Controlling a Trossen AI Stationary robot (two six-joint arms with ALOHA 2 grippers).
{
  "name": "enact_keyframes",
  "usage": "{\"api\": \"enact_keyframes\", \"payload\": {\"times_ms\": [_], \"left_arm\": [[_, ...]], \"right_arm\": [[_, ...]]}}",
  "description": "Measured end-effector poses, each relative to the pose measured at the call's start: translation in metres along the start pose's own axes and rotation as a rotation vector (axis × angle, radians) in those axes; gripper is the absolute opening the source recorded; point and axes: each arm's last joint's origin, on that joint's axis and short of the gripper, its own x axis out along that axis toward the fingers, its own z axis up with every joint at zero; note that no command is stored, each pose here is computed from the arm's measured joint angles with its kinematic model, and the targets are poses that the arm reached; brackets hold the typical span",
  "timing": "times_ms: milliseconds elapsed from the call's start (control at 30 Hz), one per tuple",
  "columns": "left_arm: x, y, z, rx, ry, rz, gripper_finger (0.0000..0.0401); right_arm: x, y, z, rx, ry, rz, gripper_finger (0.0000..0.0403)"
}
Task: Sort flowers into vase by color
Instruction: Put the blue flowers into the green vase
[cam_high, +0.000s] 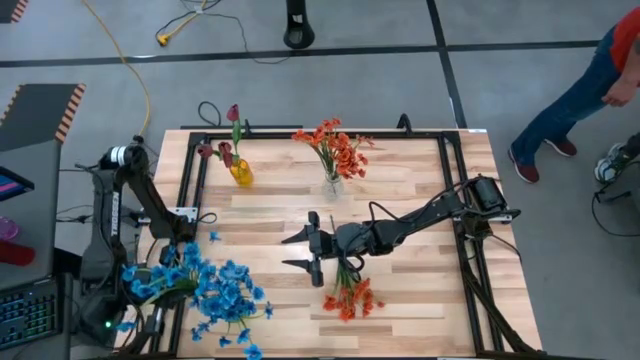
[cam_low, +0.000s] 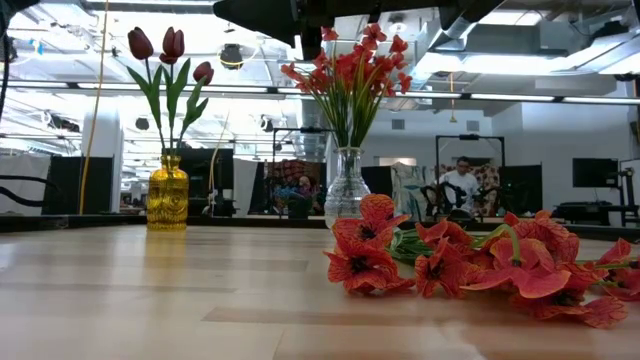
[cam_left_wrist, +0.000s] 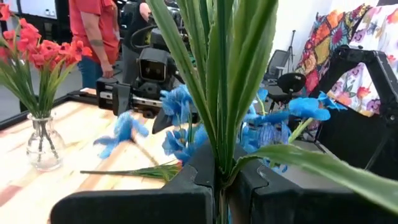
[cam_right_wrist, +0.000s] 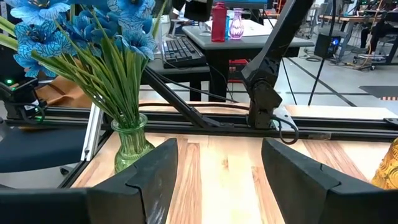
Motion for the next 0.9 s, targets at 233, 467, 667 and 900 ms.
{"api": "enact_keyframes", "payload": {"times_ms": [233, 467, 667, 900], "left_arm": [[0.001, 0.006, -0.023, -0.052, -0.021, 0.012, 0.0000], [0.001, 0.018, -0.042, -0.126, -0.026, 0.013, 0.0000], [0.002, 0.018, -0.044, -0.164, -0.029, 0.014, 0.0000], [0.009, 0.018, -0.045, -0.162, -0.041, 0.048, 0.0000]], "right_arm": [[0.000, 0.000, 0.000, 0.000, 0.000, 0.000, 0.0260], [0.000, 0.000, 0.000, 0.000, -0.001, 0.000, 0.0260], [0.000, 0.000, 0.000, 0.000, -0.001, 0.000, 0.0260], [0.000, 0.000, 0.000, 0.000, -0.001, 0.000, 0.0260]]}}
